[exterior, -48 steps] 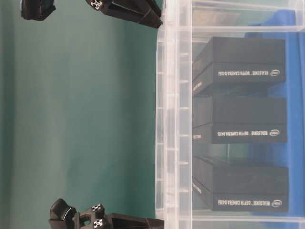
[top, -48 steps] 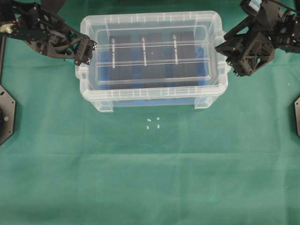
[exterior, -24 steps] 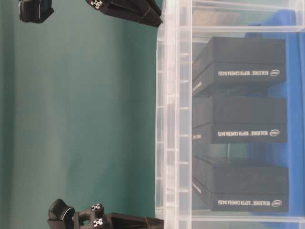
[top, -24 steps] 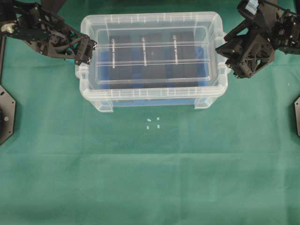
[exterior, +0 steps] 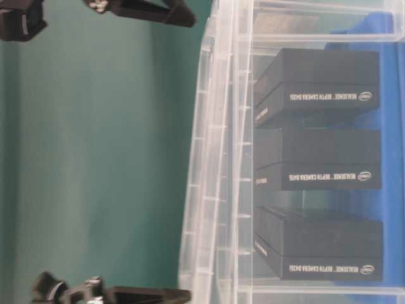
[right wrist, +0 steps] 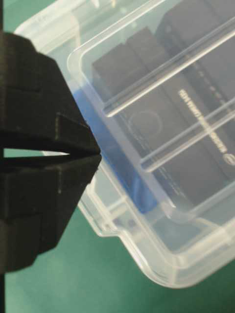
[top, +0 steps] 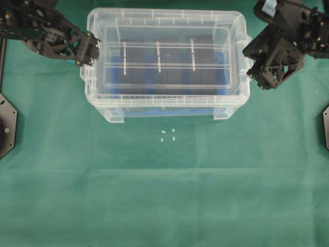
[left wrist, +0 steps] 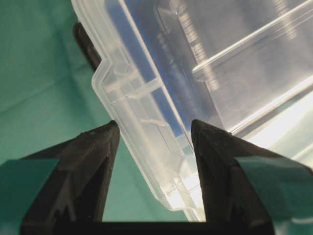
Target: Clamp the lid of the box with both arms, then lift and open it.
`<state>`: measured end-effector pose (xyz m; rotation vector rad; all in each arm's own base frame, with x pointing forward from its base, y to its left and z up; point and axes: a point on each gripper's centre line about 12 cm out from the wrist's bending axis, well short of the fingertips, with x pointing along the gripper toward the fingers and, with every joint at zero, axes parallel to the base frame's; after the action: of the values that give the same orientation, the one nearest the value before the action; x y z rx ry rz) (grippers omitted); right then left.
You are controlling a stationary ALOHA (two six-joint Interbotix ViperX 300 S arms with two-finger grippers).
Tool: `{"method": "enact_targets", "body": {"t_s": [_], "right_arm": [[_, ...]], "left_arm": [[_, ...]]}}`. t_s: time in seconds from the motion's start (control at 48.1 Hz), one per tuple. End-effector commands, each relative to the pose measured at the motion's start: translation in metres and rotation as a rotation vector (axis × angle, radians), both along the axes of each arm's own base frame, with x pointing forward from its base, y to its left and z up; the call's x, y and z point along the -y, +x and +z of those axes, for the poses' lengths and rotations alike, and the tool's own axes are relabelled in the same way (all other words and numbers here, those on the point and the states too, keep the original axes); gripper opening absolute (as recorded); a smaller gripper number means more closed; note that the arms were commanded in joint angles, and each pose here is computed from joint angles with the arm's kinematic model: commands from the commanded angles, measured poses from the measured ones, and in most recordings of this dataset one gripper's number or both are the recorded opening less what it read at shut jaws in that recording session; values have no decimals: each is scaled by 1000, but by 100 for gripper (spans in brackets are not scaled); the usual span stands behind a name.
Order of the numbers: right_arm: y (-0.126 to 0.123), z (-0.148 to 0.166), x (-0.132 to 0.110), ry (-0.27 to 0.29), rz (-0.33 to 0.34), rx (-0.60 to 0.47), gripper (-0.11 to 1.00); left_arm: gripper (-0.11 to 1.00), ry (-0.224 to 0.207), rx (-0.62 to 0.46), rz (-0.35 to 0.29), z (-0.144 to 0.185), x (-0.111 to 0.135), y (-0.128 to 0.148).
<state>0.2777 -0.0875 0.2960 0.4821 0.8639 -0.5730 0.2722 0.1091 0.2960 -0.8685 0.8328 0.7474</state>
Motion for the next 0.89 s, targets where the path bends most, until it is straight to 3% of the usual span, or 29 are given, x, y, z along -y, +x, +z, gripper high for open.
{"method": "enact_targets", "body": {"t_s": [0.0, 0.333, 0.665, 0.748, 0.873], "right_arm": [[2, 19, -1, -15, 6, 41, 1], [-14, 17, -1, -37, -8, 7, 1], [-35, 15, 2, -37, -68, 123, 3], [-34, 7, 5, -37, -74, 145, 17], [-34, -6, 12, -24, -116, 171, 54]], "left_arm": [[46, 31, 55, -16, 20, 3, -3], [46, 29, 46, -23, 18, 7, -9], [46, 38, 37, -40, 17, 7, -8], [46, 37, 36, -41, 17, 6, -7], [46, 38, 37, -41, 17, 6, -7]]}}
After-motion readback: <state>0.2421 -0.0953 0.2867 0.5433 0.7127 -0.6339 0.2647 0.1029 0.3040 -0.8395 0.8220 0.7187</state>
